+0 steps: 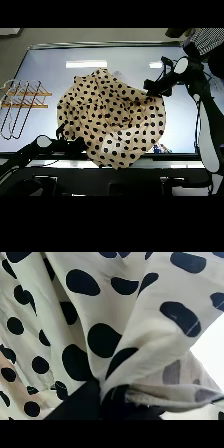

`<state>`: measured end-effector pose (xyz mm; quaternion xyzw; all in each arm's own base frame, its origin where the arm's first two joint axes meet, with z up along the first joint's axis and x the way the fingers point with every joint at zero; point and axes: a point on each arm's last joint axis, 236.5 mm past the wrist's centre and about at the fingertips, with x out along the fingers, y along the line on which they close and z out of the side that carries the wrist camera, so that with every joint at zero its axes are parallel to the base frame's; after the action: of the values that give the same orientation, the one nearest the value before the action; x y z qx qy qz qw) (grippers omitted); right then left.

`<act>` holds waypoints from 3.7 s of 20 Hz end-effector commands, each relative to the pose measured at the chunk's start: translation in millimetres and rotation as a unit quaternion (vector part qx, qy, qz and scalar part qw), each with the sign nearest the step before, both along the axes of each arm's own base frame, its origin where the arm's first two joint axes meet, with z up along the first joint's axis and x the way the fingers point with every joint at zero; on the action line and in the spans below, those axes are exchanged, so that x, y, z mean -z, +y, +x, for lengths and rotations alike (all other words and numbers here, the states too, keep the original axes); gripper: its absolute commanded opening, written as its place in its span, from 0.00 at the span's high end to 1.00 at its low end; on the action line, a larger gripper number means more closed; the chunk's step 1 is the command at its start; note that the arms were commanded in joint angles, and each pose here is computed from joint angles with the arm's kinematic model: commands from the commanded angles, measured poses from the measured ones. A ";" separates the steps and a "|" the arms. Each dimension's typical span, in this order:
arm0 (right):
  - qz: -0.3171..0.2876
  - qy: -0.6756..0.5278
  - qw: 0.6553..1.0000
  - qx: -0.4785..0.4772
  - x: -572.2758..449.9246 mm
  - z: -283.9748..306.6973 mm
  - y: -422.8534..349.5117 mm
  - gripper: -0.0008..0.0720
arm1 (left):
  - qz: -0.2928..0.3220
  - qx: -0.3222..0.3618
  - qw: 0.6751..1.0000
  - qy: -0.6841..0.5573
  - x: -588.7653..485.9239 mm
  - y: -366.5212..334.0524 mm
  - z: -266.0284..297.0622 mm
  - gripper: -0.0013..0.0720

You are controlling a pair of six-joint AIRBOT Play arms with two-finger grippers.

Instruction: Fold the clothes and pants, and hang the long-sleeved shirts on hangers.

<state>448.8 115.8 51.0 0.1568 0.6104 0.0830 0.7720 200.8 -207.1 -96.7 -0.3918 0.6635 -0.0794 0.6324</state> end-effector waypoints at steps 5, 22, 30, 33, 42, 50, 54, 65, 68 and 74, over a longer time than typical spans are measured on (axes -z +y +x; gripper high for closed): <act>0.055 -0.117 0.990 0.049 -66.7 37.4 9.5 0.95 | 0.009 0.047 0.976 -0.214 -121.4 1.9 112.8 0.95; 0.099 -0.607 0.777 0.130 -494.9 -245.2 -63.3 0.95 | 0.179 -0.078 0.642 -0.741 -647.6 131.2 10.3 0.95; 0.162 -0.564 0.791 0.173 -486.3 -237.1 -61.4 0.95 | 0.139 -0.112 0.732 -0.658 -594.1 131.8 59.8 0.95; 0.163 -0.442 0.857 0.209 -421.9 -160.5 -59.4 0.95 | 0.144 -0.085 0.810 -0.562 -506.7 121.3 138.4 0.95; 0.054 -0.104 0.983 0.139 -65.2 92.6 8.9 0.95 | 0.132 0.010 0.966 -0.222 -149.4 58.7 310.1 0.95; 0.008 -0.074 0.995 0.067 14.8 110.8 -0.5 0.45 | 0.124 0.002 0.978 -0.168 -98.6 73.3 316.1 0.36; -0.078 -0.071 0.993 0.047 -59.7 51.2 -105.8 0.40 | 0.183 0.050 0.959 -0.209 -163.8 115.3 283.3 0.26; 0.000 0.079 0.982 0.170 78.9 -140.5 -80.2 0.24 | 0.189 0.186 0.941 -0.209 -119.0 16.7 120.9 0.26; 0.003 0.087 0.982 0.170 122.2 -148.7 -55.1 0.24 | 0.195 0.235 0.923 -0.234 -110.8 -12.5 107.8 0.26; 0.001 0.080 0.979 0.187 155.7 -130.2 -45.1 0.27 | 0.191 0.279 0.909 -0.244 -106.3 -37.7 90.2 0.26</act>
<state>310.1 67.4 -87.8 0.2632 0.6423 -0.0638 0.7170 299.1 -233.3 13.1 -0.0493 0.5756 -0.2011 0.7910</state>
